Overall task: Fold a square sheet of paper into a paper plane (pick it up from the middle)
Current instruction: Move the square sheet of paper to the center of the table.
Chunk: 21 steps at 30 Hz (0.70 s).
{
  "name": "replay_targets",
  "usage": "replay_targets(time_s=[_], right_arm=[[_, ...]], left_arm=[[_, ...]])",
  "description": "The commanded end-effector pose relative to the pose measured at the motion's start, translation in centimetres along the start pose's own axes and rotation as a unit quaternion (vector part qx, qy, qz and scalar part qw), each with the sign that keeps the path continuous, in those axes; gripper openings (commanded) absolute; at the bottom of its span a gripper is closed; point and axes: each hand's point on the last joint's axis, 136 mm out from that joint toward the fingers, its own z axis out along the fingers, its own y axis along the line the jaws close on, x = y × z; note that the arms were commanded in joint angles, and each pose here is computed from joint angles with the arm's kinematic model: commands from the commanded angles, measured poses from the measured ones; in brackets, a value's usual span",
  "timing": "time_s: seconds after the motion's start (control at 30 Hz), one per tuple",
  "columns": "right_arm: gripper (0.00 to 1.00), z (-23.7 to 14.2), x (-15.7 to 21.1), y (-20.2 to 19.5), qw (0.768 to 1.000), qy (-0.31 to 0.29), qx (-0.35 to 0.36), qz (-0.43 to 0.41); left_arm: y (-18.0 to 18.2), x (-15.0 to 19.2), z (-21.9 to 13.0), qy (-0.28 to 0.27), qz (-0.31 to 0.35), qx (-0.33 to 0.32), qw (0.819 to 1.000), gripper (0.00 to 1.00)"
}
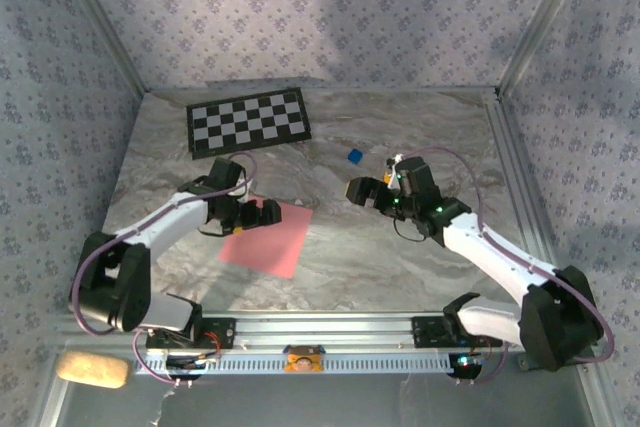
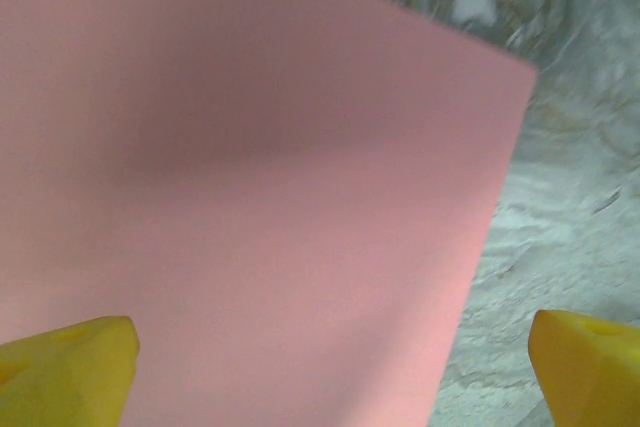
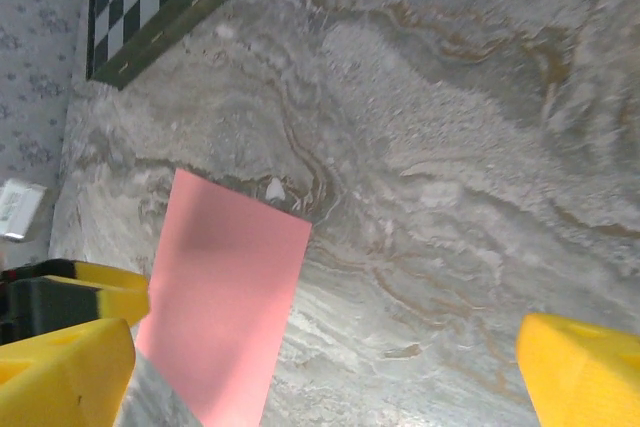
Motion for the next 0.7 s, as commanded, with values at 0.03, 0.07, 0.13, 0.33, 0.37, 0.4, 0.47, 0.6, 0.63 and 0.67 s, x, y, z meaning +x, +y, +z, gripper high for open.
replay_targets(time_s=[0.03, 0.07, 0.13, 0.33, 0.37, 0.4, 0.47, 0.6, 0.63, 0.67], right_arm=[[1.0, 0.9, 1.0, 0.8, 0.999, 0.038, -0.003, -0.005], [1.0, 1.2, 1.1, 0.6, 0.999, 0.041, 0.005, -0.002], [1.0, 1.4, 1.2, -0.2, 0.999, 0.042, 0.022, 0.008], [1.0, 1.5, 1.2, -1.7, 0.998, 0.028, 0.052, 0.023], [1.0, 1.4, 1.2, -1.9, 0.998, 0.026, 0.058, 0.024], [1.0, 1.3, 1.2, -2.3, 0.997, 0.025, 0.064, 0.027], [1.0, 1.0, 1.2, -3.0, 0.996, 0.022, 0.077, 0.032], [1.0, 0.6, 1.3, -4.5, 0.994, 0.016, 0.092, 0.053], [1.0, 0.5, 1.4, -4.9, 0.993, 0.015, 0.096, 0.059], [1.0, 0.4, 1.4, -5.3, 0.993, 0.013, 0.099, 0.066]], left_arm=[[-0.8, 0.3, 0.4, 0.026, 0.029, -0.006, 0.999, 1.0], [-0.7, 0.4, 0.8, 0.032, 0.031, -0.013, 0.999, 0.99], [-0.6, 0.7, 1.5, 0.044, 0.028, -0.026, 0.998, 0.99], [-0.8, 2.0, 4.1, 0.065, -0.029, -0.065, 0.995, 0.99], [-1.1, 2.3, 4.5, 0.067, -0.037, -0.069, 0.995, 0.99], [-1.3, 2.3, 4.8, 0.065, -0.047, -0.074, 0.994, 0.99], [-2.1, 2.3, 5.4, 0.054, -0.072, -0.085, 0.992, 0.99], [-4.4, 1.5, 6.4, 0.022, -0.134, -0.078, 0.988, 0.98], [-5.2, 1.2, 6.6, 0.013, -0.142, -0.072, 0.987, 0.98], [-5.9, 1.1, 6.8, 0.008, -0.147, -0.075, 0.986, 0.98]])
